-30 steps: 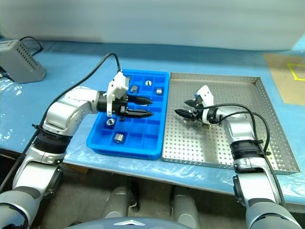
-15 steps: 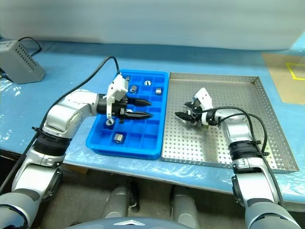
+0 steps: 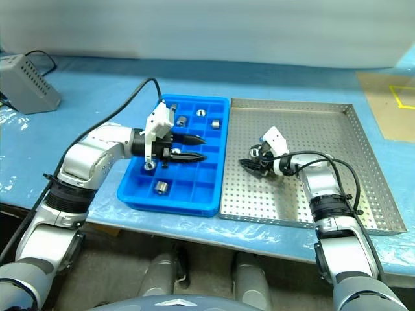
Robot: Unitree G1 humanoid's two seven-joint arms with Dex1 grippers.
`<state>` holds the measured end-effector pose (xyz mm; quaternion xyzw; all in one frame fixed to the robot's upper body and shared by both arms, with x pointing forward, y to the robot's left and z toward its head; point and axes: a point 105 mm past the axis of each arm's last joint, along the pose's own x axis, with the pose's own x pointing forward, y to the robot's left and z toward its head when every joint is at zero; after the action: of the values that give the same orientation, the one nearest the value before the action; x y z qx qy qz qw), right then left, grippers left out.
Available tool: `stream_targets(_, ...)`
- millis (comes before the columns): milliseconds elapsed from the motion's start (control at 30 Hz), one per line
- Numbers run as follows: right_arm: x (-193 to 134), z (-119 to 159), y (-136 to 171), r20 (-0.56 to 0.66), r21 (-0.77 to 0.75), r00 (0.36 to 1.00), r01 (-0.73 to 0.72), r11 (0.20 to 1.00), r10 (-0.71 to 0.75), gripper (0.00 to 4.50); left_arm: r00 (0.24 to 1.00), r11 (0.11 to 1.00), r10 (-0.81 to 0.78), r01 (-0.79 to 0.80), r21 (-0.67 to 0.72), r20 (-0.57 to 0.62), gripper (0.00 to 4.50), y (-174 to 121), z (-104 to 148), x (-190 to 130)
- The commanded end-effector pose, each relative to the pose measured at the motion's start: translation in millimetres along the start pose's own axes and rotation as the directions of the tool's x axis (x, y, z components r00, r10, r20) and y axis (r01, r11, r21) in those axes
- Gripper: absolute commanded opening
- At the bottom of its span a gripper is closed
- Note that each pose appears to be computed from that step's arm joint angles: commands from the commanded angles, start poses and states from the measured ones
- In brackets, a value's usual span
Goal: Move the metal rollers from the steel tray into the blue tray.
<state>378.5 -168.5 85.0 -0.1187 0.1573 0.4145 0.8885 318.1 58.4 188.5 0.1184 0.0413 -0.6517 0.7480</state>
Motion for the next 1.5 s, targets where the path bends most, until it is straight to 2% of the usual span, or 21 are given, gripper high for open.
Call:
stream_targets(33, -1.7, 4.8, -3.3, 0.020, -0.025, 1.000, 0.016, 1.000, -0.016, 3.33, 1.000, 0.999, 0.005, -0.006, 0.039, 0.005, 2.47, 0.8, 6.0, -2.7)
stream_targets(67, -1.5, 5.1, -3.4, 0.021, -0.026, 1.000, 0.017, 1.000, -0.017, 3.13, 1.000, 0.999, 0.006, -0.006, 0.039, 0.006, 2.47, 0.9, 5.9, -2.3)
stream_targets(133, -1.3, 5.1, -4.1, 0.021, -0.030, 1.000, 0.024, 0.999, -0.023, 2.47, 1.000, 0.999, 0.007, -0.007, 0.038, 0.007, 2.47, 1.1, 5.6, -1.8)
stream_targets(200, -1.3, 4.8, -3.6, 0.023, -0.030, 1.000, 0.022, 0.999, -0.021, 2.47, 1.000, 0.999, 0.007, -0.008, 0.037, 0.008, 2.47, 1.2, 5.5, -1.6)
stream_targets(333, -1.5, 4.7, -4.1, 0.026, -0.029, 0.999, 0.031, 0.999, -0.030, 1.66, 1.000, 0.999, 0.008, -0.008, 0.035, 0.010, 2.47, 1.5, 5.4, -1.8)
stream_targets(433, -0.7, 10.7, -3.3, 0.045, -0.031, 0.999, 0.026, 0.999, -0.024, 1.66, 1.000, 0.999, 0.010, -0.010, 0.033, 0.011, 2.47, 1.9, 5.4, -2.6)
stream_targets(533, 0.2, 29.7, 2.0, 0.100, -0.034, 0.995, -0.002, 0.999, 0.006, 1.66, 1.000, 0.999, 0.013, -0.014, 0.029, 0.007, 2.47, 2.4, 5.3, -5.0)
stream_targets(667, -2.8, 60.1, 19.5, 0.160, -0.093, 0.982, -0.084, 0.992, 0.098, 1.66, 1.000, 0.999, 0.018, -0.018, 0.027, -0.006, 2.47, 1.4, 2.0, -10.5)
stream_targets(800, -0.1, 93.8, 49.0, 0.183, -0.234, 0.961, -0.163, 0.959, 0.208, 1.66, 0.998, 0.997, 0.067, -0.067, -0.026, 0.021, 2.47, 9.2, 4.7, -22.9)
stream_targets(900, 4.8, 108.2, 68.0, 0.198, -0.285, 0.941, -0.214, 0.934, 0.276, 1.66, 0.994, 0.994, 0.106, -0.106, -0.034, 0.008, 2.47, 12.8, 0.7, -28.5)
stream_targets(1267, 13.3, 123.6, 79.4, 0.220, -0.313, 0.920, -0.249, 0.916, 0.325, 1.66, 0.969, 0.968, 0.246, -0.246, -0.041, 0.004, 2.47, 26.0, 0.7, -57.2)
stream_targets(1500, 43.0, 120.1, 87.5, 0.226, -0.297, 0.916, -0.260, 0.919, 0.333, 1.66, 0.942, 0.942, 0.334, -0.335, -0.028, -0.036, 2.47, 36.1, -5.3, -82.3)
